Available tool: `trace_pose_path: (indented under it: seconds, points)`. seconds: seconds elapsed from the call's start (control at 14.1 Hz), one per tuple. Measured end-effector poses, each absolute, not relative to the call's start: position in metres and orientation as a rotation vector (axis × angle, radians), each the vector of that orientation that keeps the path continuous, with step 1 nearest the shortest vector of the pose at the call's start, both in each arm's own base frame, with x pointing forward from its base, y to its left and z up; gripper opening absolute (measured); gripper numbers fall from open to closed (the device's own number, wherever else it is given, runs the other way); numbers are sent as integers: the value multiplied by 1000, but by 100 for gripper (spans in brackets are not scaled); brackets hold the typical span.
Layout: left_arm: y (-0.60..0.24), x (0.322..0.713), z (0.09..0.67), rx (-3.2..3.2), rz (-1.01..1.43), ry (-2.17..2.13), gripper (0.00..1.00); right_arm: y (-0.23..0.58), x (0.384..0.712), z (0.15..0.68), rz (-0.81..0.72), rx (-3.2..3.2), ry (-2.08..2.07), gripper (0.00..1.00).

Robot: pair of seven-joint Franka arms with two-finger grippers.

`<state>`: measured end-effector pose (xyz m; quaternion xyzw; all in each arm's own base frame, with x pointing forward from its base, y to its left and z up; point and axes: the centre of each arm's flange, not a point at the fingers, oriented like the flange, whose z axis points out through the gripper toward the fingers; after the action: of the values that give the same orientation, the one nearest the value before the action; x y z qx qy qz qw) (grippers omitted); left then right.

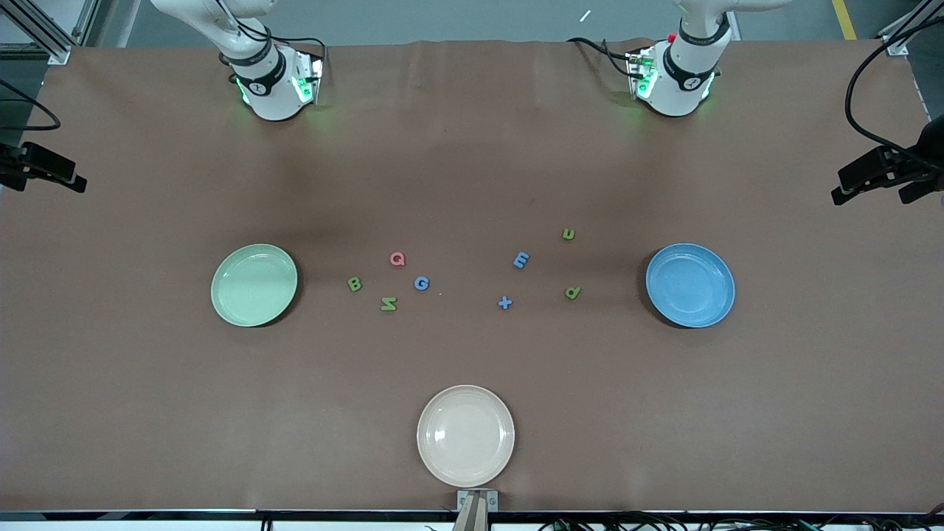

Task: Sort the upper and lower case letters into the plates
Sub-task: 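Move the left gripper down toward the small green letter beside the blue plate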

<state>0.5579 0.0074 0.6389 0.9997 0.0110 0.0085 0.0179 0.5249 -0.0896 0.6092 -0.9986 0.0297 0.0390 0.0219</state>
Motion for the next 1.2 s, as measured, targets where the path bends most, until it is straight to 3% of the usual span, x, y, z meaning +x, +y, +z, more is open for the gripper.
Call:
trace_pose_path:
  seconds: [0.64,1.2]
  points:
    - [2,558,630,3105,-36,88,100,-79,516,622,85,-3095,9,100]
    - [-158,600,498,3108,-284,324,100,-41,516,628,79,-3099,-13,100]
